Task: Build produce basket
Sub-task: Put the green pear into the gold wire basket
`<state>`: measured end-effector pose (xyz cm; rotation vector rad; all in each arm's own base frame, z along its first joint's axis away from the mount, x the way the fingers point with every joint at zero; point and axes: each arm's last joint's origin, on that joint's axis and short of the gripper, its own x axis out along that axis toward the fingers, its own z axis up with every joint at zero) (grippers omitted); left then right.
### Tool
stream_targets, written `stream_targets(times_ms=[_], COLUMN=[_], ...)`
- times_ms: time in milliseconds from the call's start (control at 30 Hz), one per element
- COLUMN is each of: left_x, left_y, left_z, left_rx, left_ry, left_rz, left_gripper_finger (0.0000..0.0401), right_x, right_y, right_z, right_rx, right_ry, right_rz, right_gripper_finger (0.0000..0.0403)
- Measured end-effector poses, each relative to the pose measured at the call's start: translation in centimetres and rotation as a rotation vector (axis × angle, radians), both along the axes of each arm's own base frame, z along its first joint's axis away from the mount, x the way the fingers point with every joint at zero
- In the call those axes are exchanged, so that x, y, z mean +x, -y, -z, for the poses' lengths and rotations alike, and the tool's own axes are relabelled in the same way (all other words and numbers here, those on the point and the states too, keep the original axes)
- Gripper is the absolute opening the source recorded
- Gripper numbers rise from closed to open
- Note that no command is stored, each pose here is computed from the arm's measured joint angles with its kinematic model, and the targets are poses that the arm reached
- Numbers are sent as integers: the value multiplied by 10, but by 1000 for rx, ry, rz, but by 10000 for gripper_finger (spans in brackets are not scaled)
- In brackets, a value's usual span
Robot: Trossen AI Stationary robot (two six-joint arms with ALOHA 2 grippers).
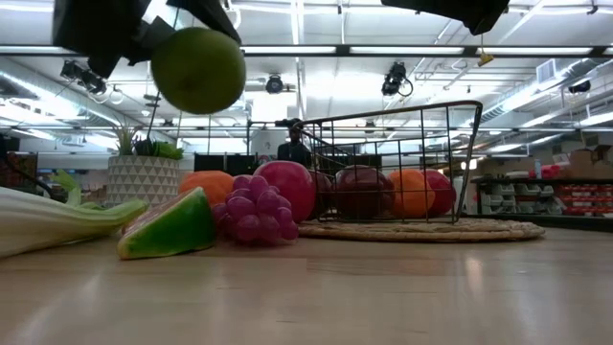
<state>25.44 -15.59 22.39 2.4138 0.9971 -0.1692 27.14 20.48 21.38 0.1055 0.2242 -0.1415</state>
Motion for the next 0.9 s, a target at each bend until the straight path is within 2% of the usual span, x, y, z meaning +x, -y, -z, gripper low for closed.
stream_targets(times_ms=[200,633,700,767,900], left_x=[-3,-3,1,9,22], left_y=[18,27,26,23,6], left_z=[15,17,15,10,-12], left_rx=[57,20,-61,-186,-410], left_ry=[-59,-17,59,184,425], left_rz=[69,86,54,1,-97], left_gripper_finger=[215,215,215,215,215], right_x=[0,1,1,1,1], right_y=[0,1,1,1,1], right_z=[0,0,0,0,0], right_rx=[0,1,2,2,6], right_ry=[0,1,1,1,1], right_rz=[1,3,2,2,3], right_gripper_finger=[375,375,375,375,375])
